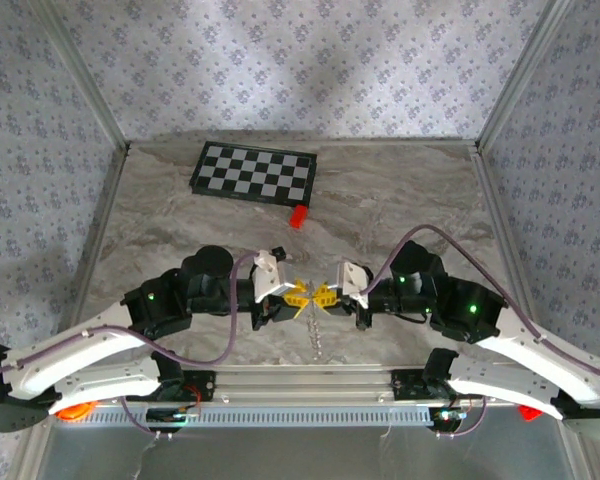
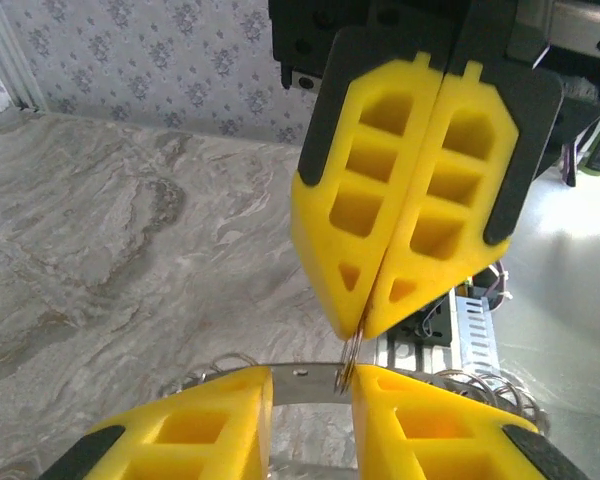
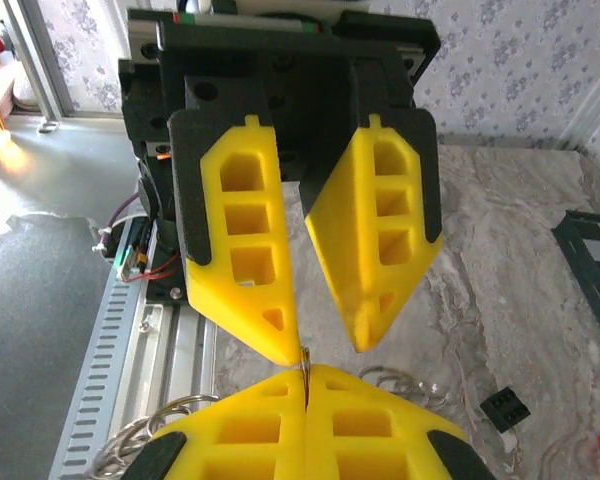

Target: Put the keys on the keyring

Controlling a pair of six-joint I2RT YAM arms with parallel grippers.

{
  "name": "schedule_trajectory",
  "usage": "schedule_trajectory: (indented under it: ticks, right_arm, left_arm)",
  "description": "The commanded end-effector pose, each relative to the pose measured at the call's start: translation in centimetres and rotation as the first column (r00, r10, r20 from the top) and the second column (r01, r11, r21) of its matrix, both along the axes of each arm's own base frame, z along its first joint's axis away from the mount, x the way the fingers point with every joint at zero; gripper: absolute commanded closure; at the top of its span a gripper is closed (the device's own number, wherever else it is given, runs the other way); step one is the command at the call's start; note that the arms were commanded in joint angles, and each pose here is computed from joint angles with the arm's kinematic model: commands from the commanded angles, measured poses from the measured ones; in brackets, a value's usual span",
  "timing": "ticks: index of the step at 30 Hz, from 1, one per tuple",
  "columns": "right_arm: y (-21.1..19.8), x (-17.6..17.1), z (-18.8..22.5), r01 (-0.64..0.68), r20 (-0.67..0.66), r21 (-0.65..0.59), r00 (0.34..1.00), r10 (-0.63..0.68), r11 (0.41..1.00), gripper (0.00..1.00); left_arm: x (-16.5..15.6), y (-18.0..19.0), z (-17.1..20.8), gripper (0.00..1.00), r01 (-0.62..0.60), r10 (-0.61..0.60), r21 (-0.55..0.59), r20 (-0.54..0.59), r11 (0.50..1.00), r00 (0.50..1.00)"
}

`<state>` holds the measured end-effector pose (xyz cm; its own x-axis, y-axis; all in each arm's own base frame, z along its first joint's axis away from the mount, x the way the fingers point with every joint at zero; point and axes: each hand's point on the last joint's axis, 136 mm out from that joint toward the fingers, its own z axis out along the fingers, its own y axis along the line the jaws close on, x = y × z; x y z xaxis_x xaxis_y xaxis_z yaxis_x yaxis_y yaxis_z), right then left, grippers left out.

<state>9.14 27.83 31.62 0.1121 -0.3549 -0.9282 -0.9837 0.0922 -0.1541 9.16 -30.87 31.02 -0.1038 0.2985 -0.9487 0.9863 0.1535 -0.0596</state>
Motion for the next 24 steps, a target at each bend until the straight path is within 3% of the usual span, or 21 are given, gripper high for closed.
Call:
schedule_trajectory:
  ticks: [1,12,19,24]
  right_arm:
    - [-0.2,0.0,1.8,0.007,0.051,0.021,0.999,-0.008,1.0,1.0]
    - [0.3,-0.5,1.8,-0.01,0.073,0.014,0.997,0.009,1.0,1.0]
    - [0.4,-0.6,1.5,-0.009,0.074,0.001,0.997,0.009,1.0,1.0]
    - [0.4,-0.8,1.6,-0.012,0.076,0.019,0.997,0.011,1.0,1.0]
  left_arm:
    - [-0.8,-0.2,1.9,0.75,0.044,-0.043,-0.04,0.013,0.998,0.999]
    - [-1.1,-0.8,0.8,0.82,0.075,-0.075,-0.014,-0.008,0.997,0.997]
    - [-1.2,-0.9,1.0,0.99,0.085,-0.085,-0.036,-0.001,0.996,0.996]
    - [-1.4,-1.0,1.1,1.0,0.089,-0.089,-0.072,-0.006,0.993,0.996]
